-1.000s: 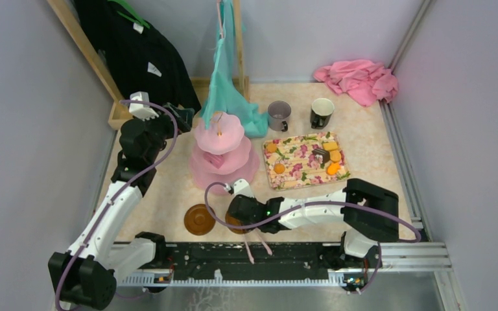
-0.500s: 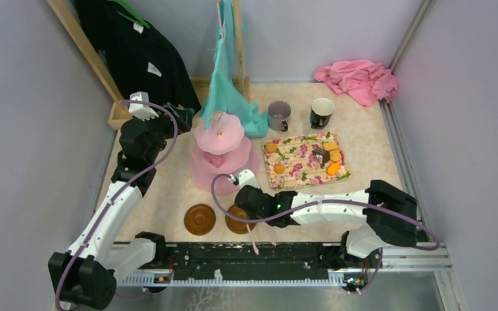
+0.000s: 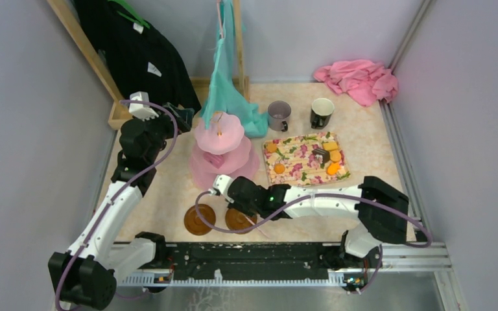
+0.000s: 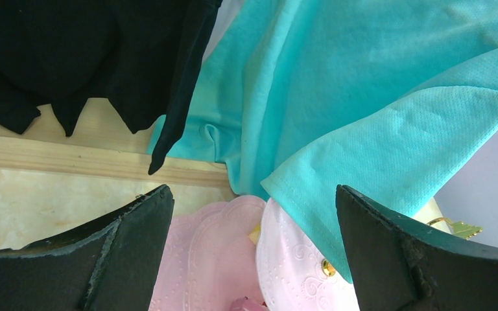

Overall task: Serve the afternoon tea
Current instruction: Adjust the clamp at the center of the board.

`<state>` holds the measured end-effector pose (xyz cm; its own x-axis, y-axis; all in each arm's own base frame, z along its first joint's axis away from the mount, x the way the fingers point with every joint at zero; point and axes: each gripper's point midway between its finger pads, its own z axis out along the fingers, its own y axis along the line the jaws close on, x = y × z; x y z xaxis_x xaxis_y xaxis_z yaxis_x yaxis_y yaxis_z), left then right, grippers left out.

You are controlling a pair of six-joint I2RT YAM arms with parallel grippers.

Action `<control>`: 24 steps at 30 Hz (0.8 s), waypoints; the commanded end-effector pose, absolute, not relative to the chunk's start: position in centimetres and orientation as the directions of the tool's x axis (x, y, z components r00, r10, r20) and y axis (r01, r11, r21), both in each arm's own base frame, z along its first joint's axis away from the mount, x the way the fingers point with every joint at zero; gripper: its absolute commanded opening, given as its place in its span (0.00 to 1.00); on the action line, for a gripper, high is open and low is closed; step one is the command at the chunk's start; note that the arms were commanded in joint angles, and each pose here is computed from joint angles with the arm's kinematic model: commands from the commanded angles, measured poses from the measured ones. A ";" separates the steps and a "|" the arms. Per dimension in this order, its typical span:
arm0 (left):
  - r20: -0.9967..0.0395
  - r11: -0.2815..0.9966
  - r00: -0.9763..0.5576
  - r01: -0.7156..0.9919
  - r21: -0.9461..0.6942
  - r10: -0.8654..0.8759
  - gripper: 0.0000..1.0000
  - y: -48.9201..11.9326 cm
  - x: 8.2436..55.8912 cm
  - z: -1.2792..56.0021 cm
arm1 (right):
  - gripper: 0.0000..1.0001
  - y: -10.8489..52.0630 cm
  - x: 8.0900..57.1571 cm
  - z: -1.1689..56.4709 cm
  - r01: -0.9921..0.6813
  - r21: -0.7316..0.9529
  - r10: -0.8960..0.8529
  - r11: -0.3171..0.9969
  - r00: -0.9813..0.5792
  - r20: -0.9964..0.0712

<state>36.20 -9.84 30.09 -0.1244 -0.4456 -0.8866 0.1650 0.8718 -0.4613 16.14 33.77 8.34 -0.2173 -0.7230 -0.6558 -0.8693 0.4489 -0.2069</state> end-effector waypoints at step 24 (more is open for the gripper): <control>-0.886 0.874 -0.113 0.151 -0.462 -0.449 0.99 -9.2 36.2 30.2 | 0.44 35.1 20.9 9.9 -0.770 -0.434 -0.763 0.468 -0.105 -0.637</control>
